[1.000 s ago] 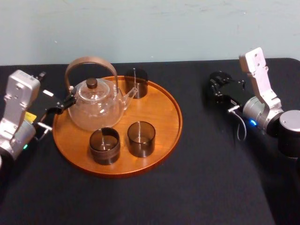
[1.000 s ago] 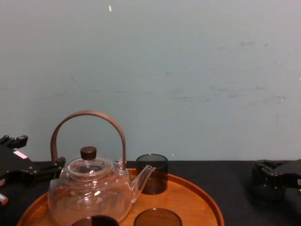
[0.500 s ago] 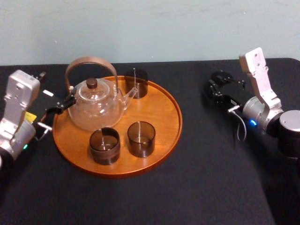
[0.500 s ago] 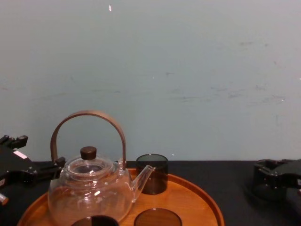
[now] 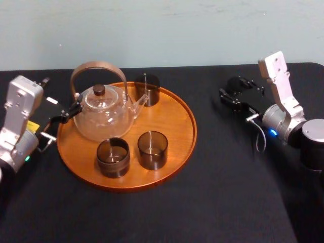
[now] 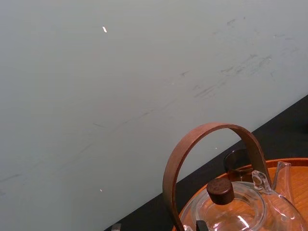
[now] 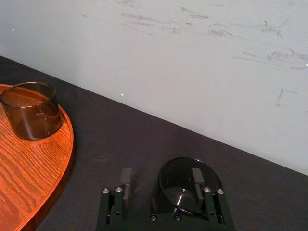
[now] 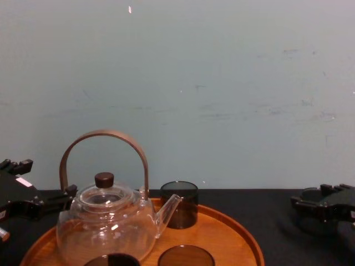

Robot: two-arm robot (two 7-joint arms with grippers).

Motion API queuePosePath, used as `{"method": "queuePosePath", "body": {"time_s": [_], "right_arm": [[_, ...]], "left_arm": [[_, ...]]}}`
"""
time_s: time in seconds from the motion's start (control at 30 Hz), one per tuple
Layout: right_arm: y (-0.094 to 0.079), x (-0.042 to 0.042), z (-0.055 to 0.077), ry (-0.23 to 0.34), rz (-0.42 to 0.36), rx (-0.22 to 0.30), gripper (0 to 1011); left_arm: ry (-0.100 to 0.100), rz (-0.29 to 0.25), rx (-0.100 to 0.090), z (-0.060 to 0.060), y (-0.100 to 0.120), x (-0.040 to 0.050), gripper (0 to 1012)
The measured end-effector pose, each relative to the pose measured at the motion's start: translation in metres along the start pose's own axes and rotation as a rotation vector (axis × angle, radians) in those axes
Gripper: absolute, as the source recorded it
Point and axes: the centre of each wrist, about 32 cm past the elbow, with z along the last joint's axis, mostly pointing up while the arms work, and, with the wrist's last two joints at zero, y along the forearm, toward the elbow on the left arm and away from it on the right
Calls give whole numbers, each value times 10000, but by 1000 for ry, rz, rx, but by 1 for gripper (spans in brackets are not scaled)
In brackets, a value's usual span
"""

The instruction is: Pick up the glass from the table and place it on the tray.

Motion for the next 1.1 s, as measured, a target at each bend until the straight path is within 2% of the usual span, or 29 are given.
{"method": "queuePosePath", "body": {"time_s": [0.17, 0.33, 0.5, 0.67, 1.1], "right_arm": [[-37, 13, -27, 8, -6, 6, 891], [-194, 68, -83, 26, -26, 33, 1008], [-310, 104, -112, 48, -34, 55, 1009], [-357, 143, -139, 76, -37, 67, 1009], [-273, 190, -241, 154, -12, 50, 1009]], "left_arm": [[0, 0, 0, 0, 0, 0, 1010], [0, 0, 0, 0, 0, 0, 1010], [0, 0, 0, 0, 0, 0, 1009], [0, 0, 0, 0, 0, 0, 1009], [0, 0, 0, 0, 0, 0, 1010]]}}
